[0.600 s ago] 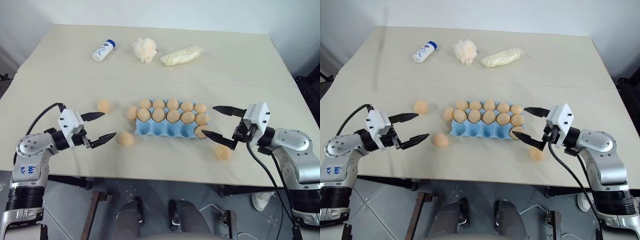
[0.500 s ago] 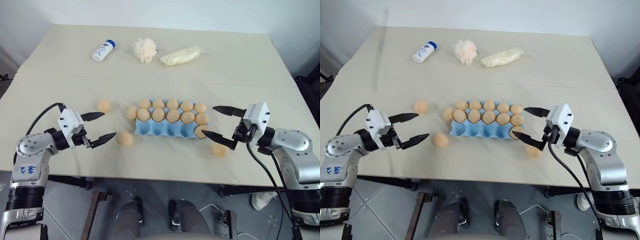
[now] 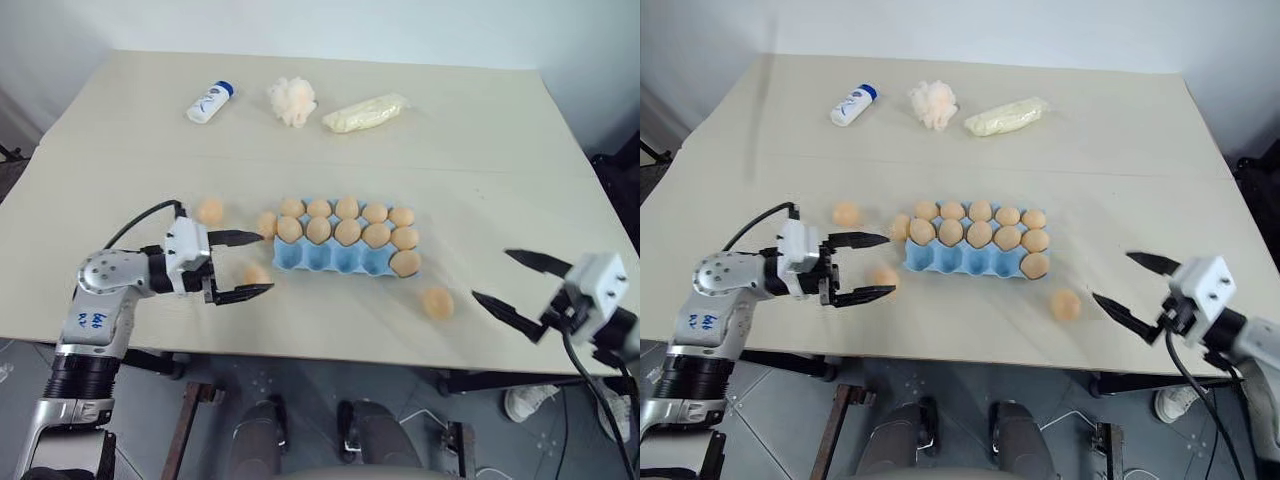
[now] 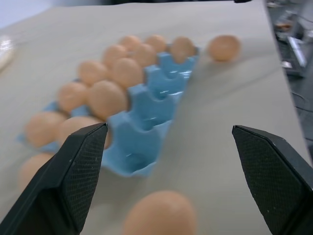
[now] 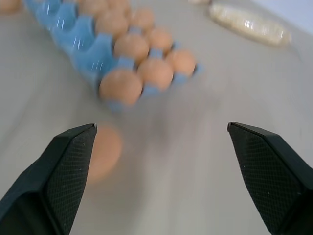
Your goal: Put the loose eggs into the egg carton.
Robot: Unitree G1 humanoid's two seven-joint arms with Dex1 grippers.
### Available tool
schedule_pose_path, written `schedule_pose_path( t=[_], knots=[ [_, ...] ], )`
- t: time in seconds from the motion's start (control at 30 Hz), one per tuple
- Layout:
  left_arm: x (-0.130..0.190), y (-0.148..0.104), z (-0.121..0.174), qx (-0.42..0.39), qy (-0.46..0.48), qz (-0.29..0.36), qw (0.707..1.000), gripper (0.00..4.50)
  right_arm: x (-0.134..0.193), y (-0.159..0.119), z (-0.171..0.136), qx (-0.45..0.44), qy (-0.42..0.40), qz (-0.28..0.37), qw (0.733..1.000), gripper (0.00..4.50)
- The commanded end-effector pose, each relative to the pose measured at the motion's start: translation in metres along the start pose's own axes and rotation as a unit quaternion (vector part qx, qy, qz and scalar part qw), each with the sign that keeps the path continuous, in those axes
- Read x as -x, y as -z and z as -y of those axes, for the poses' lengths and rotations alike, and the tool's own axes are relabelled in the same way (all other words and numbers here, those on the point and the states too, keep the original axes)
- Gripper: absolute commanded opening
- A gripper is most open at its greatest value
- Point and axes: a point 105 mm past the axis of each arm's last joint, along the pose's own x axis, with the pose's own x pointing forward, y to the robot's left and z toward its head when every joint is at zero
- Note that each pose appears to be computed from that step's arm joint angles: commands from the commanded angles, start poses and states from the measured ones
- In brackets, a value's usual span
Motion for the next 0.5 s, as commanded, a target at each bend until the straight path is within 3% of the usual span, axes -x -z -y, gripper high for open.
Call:
schedule_pose_path(
  t=[0.03, 0.23, 0.5],
  knots=[
    [-0.007, 0.000, 0.005, -0.032, 0.033, -0.007, 0.999, 4.35, 0.012, 0.003, -0.008, 0.013, 0.006, -0.006, 1.000, 4.50],
    [-0.012, -0.001, -0.001, -0.026, 0.030, 0.004, 0.999, 4.35, 0.006, 0.018, -0.018, -0.014, 0.008, -0.012, 1.000, 4.50],
    [-0.004, -0.002, -0.008, -0.024, 0.010, 0.000, 1.000, 4.35, -0.046, 0.021, -0.021, -0.069, -0.028, 0.007, 0.997, 4.50]
  ],
)
